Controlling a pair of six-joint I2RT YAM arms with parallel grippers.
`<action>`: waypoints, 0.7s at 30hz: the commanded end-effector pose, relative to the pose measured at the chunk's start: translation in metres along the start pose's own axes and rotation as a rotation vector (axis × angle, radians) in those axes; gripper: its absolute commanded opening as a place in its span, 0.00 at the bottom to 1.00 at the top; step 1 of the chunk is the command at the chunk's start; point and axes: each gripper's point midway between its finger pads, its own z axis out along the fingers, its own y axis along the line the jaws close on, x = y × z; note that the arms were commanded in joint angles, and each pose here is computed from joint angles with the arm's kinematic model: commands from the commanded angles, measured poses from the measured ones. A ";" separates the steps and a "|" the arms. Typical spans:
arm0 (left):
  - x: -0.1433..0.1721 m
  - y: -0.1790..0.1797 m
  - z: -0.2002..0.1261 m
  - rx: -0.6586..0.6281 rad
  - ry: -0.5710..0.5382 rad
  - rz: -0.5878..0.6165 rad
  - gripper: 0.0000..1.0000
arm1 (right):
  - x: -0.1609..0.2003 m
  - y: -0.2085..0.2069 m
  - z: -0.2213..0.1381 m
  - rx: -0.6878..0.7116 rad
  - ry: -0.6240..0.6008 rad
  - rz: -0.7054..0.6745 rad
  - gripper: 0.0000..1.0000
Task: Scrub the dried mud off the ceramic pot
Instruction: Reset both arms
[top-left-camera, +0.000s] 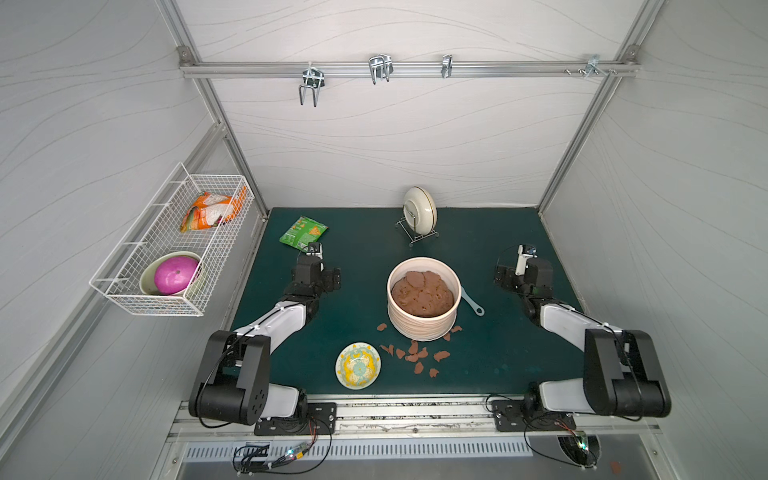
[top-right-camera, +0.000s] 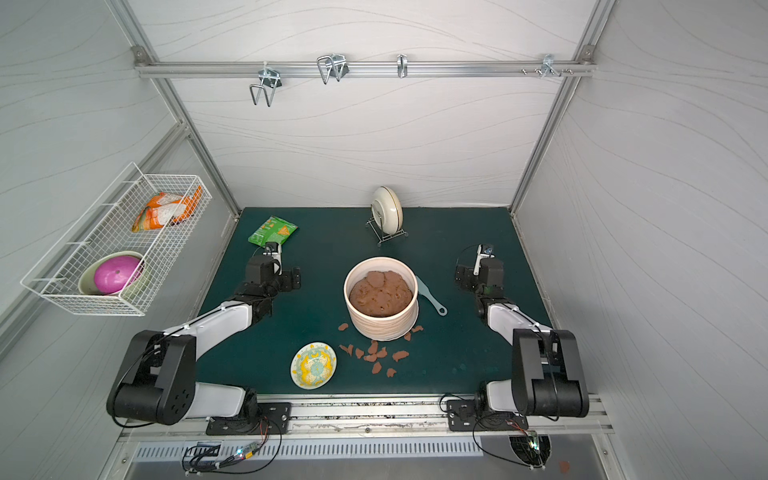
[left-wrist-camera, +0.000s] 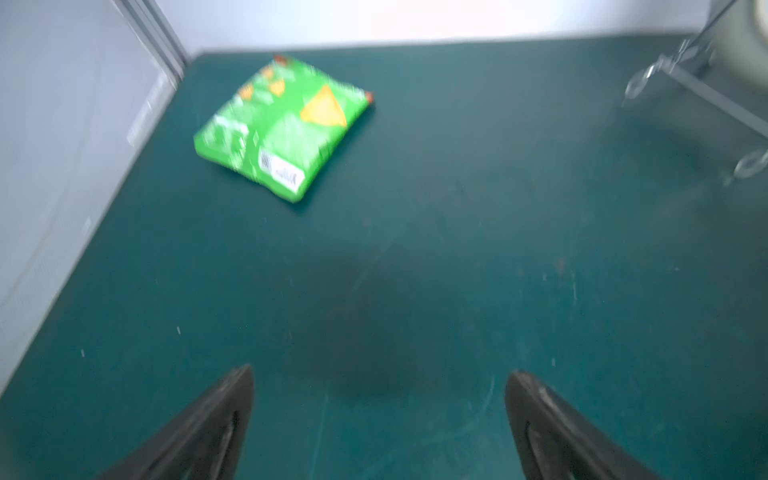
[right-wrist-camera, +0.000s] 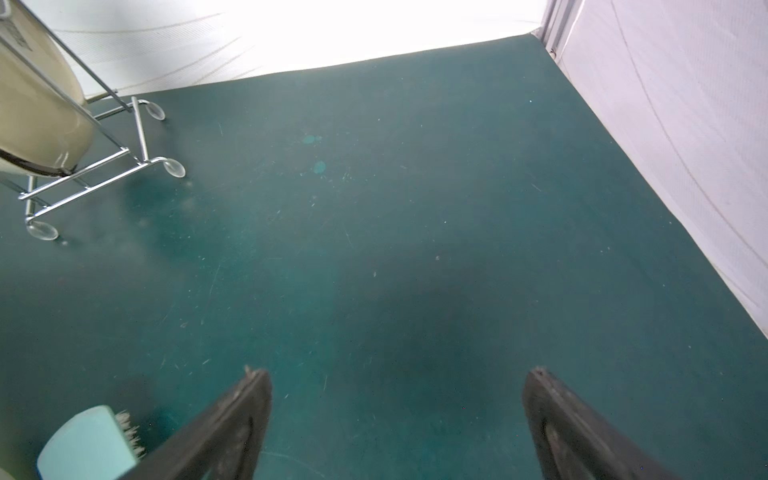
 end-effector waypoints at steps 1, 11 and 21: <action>-0.036 -0.003 -0.004 0.084 -0.166 -0.023 1.00 | -0.021 0.001 -0.002 -0.060 -0.089 -0.010 0.99; -0.005 0.006 -0.015 0.064 -0.147 -0.020 1.00 | -0.011 0.012 -0.004 -0.129 -0.096 -0.040 0.99; 0.005 0.009 0.003 0.067 -0.208 0.004 1.00 | 0.016 0.008 0.016 -0.106 -0.093 -0.035 0.99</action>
